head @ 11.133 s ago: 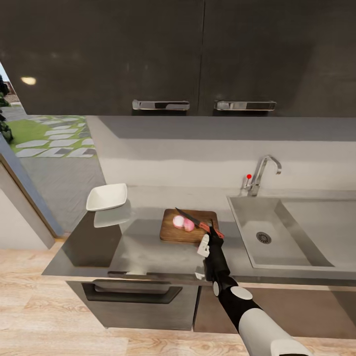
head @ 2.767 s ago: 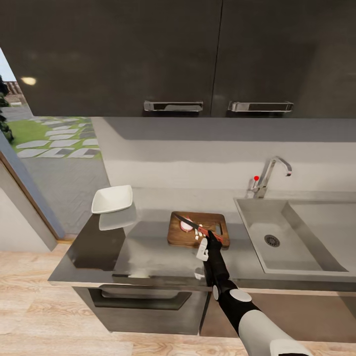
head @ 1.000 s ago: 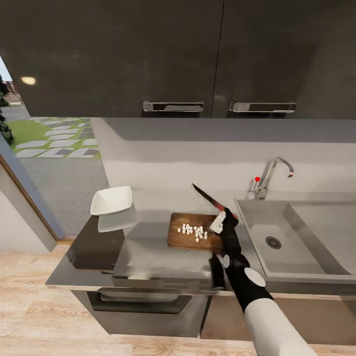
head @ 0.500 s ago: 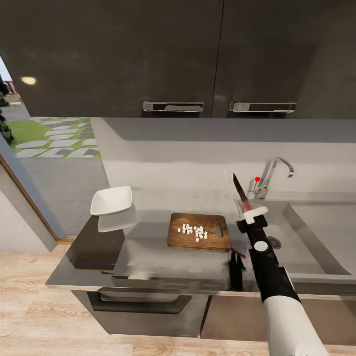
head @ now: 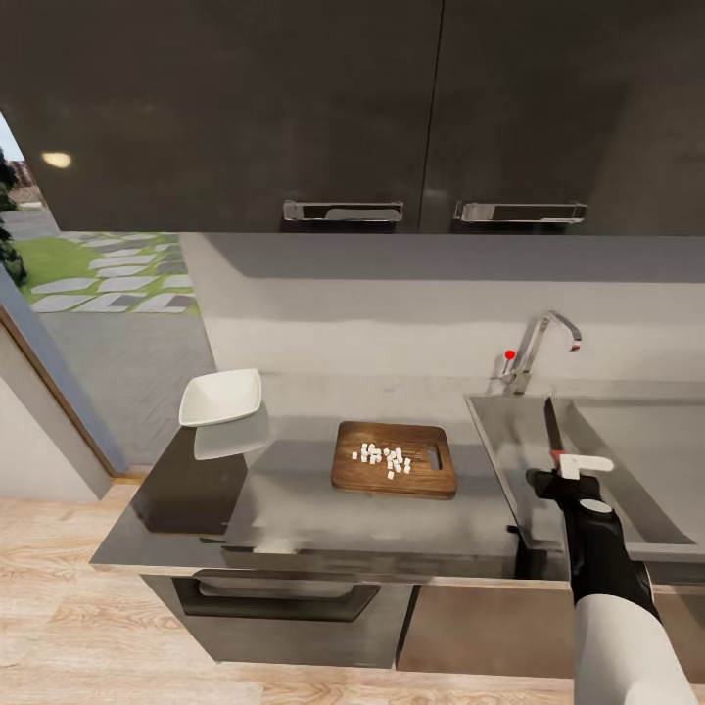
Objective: In the kitchen, take the Vidalia onion out of the sink, dice it on the chopping board with the paring knife, put the diced onion into the bowl on the countertop, then place both the paring knife and the chopping board into the sink.
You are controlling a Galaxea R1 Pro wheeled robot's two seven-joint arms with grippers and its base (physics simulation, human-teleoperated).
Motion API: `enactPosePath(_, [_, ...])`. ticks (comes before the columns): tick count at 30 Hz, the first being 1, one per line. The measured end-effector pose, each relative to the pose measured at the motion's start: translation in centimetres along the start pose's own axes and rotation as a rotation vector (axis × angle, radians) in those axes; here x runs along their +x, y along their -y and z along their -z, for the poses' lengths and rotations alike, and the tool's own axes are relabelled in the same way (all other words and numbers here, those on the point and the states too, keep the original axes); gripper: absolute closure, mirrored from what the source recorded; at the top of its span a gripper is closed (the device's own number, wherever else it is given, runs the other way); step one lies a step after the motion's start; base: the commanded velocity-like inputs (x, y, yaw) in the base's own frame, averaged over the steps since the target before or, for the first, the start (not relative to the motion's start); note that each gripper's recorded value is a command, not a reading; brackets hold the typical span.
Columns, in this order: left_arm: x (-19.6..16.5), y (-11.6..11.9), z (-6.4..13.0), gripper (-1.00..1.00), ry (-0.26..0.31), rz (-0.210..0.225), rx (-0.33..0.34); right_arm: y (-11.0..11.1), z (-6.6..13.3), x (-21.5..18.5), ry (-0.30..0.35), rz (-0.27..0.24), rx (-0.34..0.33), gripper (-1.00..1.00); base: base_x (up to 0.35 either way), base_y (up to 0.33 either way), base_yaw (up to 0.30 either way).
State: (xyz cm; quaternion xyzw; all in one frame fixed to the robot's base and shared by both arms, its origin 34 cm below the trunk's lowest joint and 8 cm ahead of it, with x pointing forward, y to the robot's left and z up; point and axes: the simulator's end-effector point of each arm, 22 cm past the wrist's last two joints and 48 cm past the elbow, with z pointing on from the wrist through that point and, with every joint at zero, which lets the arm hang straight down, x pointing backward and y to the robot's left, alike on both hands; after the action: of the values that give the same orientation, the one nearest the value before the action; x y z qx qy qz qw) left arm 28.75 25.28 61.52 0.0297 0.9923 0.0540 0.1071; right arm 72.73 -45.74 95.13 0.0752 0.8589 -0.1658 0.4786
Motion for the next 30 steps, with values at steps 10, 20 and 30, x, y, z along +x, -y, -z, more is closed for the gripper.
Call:
enactPosePath(10, [0.0,-0.1,0.0,-1.0,0.0,0.0,-0.002,-2.5,0.0,1.8,-0.061,-0.002,-0.098,1.0,0.067,-0.079,0.0])
enactPosePath(20, [0.0,-0.2,0.0,-1.0,0.001,0.001,-0.003,-6.5,-0.2,7.5,-0.182,-0.002,-0.182,1.0,0.124,-0.19,0.0])
enactPosePath(30, [0.0,-0.2,0.0,-1.0,0.0,0.002,-0.003,-8.3,0.1,10.6,-0.243,-0.003,-0.223,1.0,0.096,-0.198,0.0])
